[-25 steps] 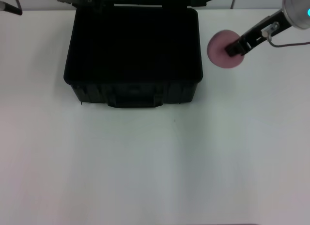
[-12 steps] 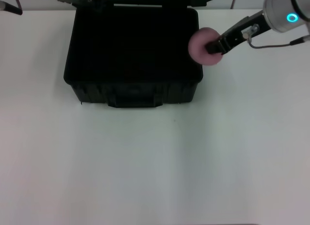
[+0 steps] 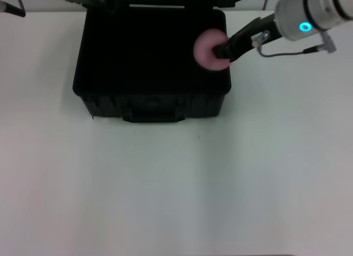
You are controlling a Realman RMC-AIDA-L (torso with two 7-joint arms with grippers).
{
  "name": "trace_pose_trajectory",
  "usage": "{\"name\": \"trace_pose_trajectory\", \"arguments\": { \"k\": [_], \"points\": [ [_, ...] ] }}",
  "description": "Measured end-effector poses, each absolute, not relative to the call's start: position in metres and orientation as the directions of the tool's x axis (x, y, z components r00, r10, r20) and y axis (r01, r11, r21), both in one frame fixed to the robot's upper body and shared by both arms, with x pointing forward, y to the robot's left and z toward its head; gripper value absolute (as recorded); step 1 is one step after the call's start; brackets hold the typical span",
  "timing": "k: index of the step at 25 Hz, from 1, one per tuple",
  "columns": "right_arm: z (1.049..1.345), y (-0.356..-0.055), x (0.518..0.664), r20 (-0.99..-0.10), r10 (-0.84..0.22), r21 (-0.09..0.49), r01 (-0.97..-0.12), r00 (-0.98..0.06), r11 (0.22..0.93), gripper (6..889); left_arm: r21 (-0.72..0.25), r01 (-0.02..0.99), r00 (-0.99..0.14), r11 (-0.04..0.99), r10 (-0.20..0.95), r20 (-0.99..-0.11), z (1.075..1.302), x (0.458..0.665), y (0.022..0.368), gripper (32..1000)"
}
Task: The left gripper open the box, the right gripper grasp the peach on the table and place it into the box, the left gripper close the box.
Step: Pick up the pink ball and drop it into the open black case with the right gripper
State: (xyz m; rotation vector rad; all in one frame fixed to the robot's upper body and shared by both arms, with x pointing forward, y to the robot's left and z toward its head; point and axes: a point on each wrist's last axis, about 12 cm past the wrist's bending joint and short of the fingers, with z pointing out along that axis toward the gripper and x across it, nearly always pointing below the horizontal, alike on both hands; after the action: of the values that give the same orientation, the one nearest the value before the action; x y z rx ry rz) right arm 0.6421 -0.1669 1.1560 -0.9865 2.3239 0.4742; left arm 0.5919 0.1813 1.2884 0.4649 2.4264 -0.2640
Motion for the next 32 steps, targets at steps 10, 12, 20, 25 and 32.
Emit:
{"name": "trace_pose_trajectory", "arguments": {
  "k": [10, 12, 20, 25, 32],
  "points": [
    [1.142, -0.153, 0.644, -0.666, -0.51, 0.097, -0.741, -0.544, 0.664, 35, -0.071, 0.394, -0.728, 0.916, 0.264, -0.633, 1.289, 0.592, 0.181, 392],
    [1.141, -0.151, 0.645, -0.675, -0.503, 0.094, -0.739, -0.54, 0.667, 35, -0.071, 0.395, -0.727, 0.916, 0.264, -0.634, 1.289, 0.592, 0.18, 392],
    [1.132, -0.146, 0.646, -0.681, -0.507, 0.067, -0.734, -0.529, 0.675, 46, -0.07, 0.396, -0.726, 0.916, 0.265, -0.634, 1.29, 0.592, 0.18, 393],
    [1.129, -0.147, 0.647, -0.687, -0.491, 0.068, -0.72, -0.535, 0.69, 54, -0.07, 0.397, -0.725, 0.915, 0.266, -0.635, 1.29, 0.592, 0.18, 393],
    [1.127, -0.148, 0.648, -0.693, -0.482, 0.068, -0.714, -0.536, 0.696, 65, -0.07, 0.398, -0.724, 0.915, 0.267, -0.636, 1.29, 0.592, 0.179, 394]
  ]
}}
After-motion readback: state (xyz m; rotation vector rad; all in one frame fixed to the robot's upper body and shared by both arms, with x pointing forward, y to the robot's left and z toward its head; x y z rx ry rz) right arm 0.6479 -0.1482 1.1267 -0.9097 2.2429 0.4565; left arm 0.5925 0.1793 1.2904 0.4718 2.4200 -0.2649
